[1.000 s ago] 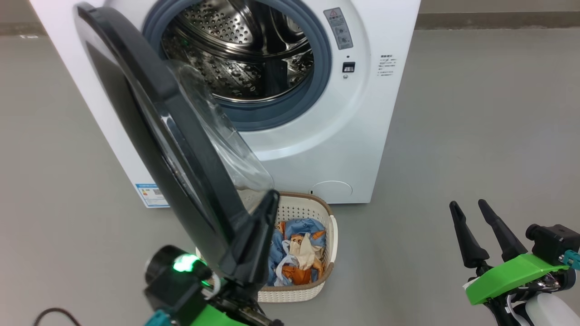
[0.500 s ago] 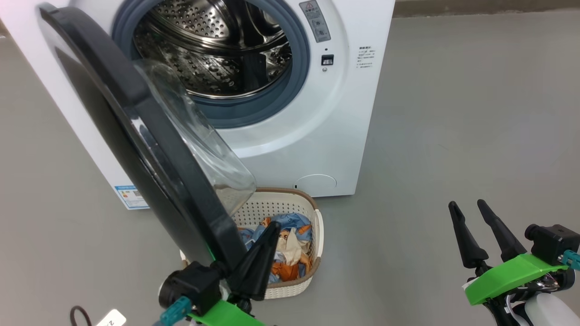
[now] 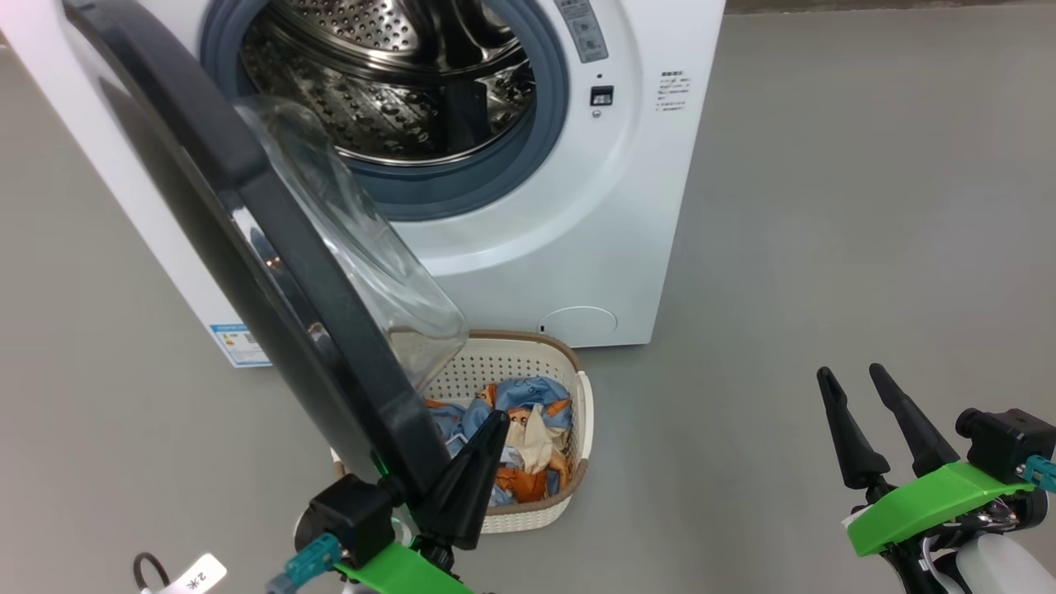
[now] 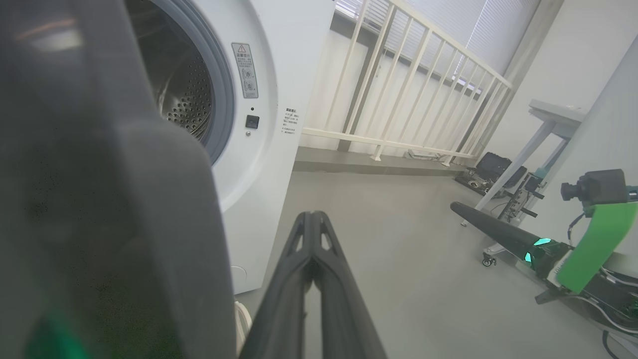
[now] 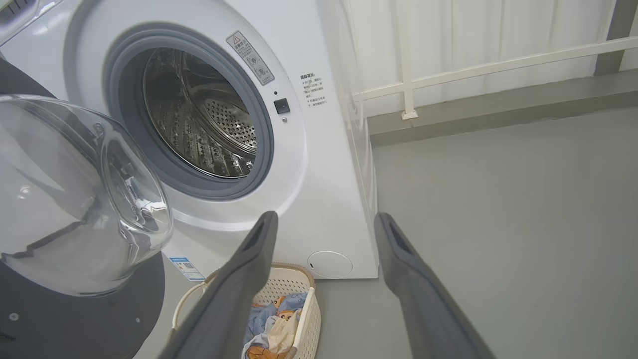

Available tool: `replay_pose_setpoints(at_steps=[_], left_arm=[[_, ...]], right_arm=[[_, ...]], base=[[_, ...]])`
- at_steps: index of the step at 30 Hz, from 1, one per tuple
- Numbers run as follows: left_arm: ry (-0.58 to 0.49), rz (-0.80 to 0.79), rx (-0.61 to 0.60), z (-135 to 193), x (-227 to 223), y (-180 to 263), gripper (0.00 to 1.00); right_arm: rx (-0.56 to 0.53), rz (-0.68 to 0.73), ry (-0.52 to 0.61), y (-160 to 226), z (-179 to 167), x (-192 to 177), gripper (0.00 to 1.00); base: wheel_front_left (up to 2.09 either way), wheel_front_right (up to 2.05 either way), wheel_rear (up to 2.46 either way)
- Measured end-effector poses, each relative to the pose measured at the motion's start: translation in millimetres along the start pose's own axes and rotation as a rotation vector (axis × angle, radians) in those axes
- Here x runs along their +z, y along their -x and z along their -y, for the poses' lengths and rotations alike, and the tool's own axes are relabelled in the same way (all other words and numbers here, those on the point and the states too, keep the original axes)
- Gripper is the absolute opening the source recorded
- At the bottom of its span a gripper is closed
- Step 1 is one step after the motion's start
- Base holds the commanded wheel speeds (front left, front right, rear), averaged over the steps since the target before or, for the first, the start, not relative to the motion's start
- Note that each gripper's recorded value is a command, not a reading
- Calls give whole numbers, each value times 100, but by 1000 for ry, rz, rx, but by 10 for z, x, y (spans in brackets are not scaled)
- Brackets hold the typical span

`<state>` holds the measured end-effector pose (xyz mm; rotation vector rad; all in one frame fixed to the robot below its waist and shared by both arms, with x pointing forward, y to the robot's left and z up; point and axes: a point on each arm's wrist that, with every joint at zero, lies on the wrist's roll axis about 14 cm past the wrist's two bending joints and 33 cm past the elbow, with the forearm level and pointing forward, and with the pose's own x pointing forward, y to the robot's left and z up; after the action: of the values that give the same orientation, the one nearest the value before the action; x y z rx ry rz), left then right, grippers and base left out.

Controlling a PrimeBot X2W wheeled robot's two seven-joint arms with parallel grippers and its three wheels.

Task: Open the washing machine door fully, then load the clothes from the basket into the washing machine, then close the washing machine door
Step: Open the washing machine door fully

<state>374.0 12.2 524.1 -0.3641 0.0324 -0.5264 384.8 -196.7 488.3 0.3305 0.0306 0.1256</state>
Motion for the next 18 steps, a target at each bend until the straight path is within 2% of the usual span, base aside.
replay_pose_setpoints(at_steps=[18], left_arm=[[1, 53, 145, -343, 134, 365, 0]], right_arm=[[130, -39, -2, -298, -433, -133, 100]], base=[[0, 0, 0]])
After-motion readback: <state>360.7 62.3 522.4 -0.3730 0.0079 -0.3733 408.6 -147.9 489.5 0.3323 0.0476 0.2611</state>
